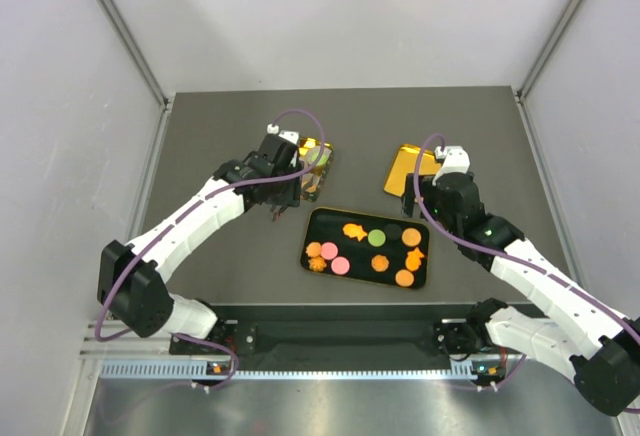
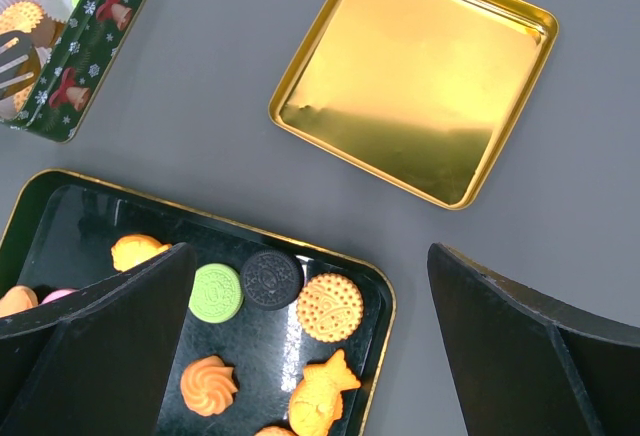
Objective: Pack the cookies
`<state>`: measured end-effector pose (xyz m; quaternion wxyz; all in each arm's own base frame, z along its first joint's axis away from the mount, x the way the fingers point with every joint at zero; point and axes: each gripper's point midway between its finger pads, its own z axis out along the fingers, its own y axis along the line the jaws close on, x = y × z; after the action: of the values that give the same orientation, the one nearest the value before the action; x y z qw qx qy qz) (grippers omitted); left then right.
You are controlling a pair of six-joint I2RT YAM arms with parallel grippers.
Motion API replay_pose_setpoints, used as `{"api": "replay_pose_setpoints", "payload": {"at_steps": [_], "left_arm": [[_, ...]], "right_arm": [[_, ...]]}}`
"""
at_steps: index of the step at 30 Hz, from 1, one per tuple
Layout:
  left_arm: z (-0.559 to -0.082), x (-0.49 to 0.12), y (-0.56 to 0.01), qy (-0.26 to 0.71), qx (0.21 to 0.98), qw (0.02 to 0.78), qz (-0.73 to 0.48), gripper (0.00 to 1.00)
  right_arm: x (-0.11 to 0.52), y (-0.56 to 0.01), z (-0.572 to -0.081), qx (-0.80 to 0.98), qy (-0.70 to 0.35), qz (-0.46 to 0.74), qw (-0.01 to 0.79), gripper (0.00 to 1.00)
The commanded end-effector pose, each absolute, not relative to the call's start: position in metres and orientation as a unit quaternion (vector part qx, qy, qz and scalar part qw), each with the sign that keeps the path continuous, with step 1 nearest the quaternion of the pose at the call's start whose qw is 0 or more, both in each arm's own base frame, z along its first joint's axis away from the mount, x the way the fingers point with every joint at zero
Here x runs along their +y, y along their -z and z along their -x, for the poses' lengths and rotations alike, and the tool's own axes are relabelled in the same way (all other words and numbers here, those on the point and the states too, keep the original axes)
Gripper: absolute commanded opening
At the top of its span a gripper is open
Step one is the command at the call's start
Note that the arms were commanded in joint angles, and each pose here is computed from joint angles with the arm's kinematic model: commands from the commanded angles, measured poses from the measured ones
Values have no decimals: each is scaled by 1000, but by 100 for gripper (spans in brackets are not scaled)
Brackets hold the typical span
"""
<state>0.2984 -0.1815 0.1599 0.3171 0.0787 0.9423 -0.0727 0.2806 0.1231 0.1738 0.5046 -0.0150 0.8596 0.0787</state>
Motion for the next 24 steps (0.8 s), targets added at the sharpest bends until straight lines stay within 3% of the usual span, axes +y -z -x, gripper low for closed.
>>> {"api": "replay_pose_setpoints", "payload": {"at_steps": [1,10,24], "left_arm": [[-306,-188,-181,95,930,345,-81,50],[-283,-207,-223,149,918,352,-111,48],[-164,-299,-202,191,906,291,-242,47]], "right_arm": [[122,-190,-285,847,-86,6,524,100],[121,-188,-286,848,-81,5,523,100],[112,-181,-290,855,-58,-10,514,100]]}}
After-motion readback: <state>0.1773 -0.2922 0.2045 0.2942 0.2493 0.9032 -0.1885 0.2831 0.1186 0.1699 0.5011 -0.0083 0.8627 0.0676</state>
